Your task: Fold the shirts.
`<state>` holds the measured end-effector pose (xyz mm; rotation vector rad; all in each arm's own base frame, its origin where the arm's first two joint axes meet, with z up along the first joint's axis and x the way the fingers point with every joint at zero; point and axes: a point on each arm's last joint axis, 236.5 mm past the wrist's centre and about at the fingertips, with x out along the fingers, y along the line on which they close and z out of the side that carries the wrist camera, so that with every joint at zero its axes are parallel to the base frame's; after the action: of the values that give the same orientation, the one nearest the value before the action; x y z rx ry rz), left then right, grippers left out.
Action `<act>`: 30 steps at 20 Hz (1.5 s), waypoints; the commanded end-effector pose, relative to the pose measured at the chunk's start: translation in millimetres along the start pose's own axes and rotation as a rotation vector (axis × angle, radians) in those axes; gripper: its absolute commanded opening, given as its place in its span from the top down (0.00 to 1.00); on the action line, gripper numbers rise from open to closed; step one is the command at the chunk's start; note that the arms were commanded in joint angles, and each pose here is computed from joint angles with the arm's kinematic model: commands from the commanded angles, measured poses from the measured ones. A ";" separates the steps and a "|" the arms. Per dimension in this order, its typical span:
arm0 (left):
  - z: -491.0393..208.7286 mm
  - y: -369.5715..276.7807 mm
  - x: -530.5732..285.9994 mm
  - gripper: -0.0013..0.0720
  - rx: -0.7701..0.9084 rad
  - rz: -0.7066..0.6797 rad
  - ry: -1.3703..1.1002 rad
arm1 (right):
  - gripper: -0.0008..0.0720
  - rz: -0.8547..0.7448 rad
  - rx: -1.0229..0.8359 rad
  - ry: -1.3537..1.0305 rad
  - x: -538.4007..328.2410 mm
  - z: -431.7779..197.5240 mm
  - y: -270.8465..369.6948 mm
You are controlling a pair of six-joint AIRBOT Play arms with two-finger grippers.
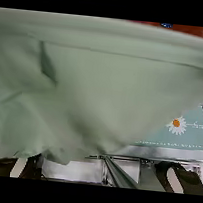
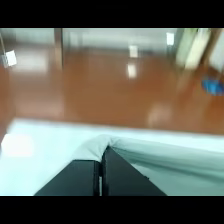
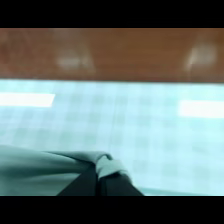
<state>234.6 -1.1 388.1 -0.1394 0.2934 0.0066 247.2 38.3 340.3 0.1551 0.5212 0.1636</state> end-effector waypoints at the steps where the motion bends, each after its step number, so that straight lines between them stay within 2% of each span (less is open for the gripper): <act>1: -74.4 0.0 92.8 0.96 -0.128 -0.102 0.282 | 0.96 0.061 0.081 0.145 75.8 -41.4 -12.3; 6: -186.8 3.3 240.3 0.96 -0.276 -0.189 0.610 | 0.96 0.135 0.161 0.324 214.9 -82.1 -44.1; 11: -268.7 -16.4 355.3 0.96 -0.461 -0.241 0.727 | 0.96 0.168 0.358 0.396 350.8 -122.6 -78.5; 14: -299.2 -29.4 389.7 0.96 -0.550 -0.275 0.792 | 0.95 0.206 0.482 0.414 405.4 -134.7 -85.4; 15: -305.9 -35.0 395.1 0.96 -0.589 -0.291 0.808 | 0.88 0.215 0.513 0.420 417.0 -137.2 -86.6; 16: -312.6 -42.4 395.1 0.88 -0.623 -0.315 0.840 | 0.50 0.209 0.564 0.428 425.8 -139.8 -89.6; 17: -319.2 -46.4 391.2 0.55 -0.628 -0.332 0.879 | 0.41 0.209 0.577 0.441 427.8 -141.9 -91.5; 18: -326.6 -47.8 381.2 0.29 -0.608 -0.354 0.931 | 0.41 0.205 0.566 0.454 424.6 -143.1 -96.7; 20: -337.5 -27.2 349.9 0.29 -0.525 -0.367 1.065 | 0.42 0.216 0.544 0.508 404.3 -140.9 -109.8; 22: -345.3 11.1 310.2 0.29 -0.478 -0.304 1.212 | 0.42 0.210 0.538 0.563 370.1 -139.7 -132.0; 24: -345.8 50.1 265.7 0.29 -0.417 -0.224 1.314 | 0.42 0.125 0.484 0.637 327.0 -149.2 -164.7; 27: -348.5 83.1 216.9 0.29 -0.402 -0.124 1.244 | 0.42 -0.051 0.497 0.666 269.5 -181.7 -199.6; 30: -388.6 104.9 159.8 0.29 -0.514 -0.022 1.177 | 0.42 -0.119 0.615 0.625 229.3 -243.5 -185.1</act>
<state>335.0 27.1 -21.5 -0.6304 1.4817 -0.1337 402.5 -68.7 10.0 0.6468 1.1878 0.0340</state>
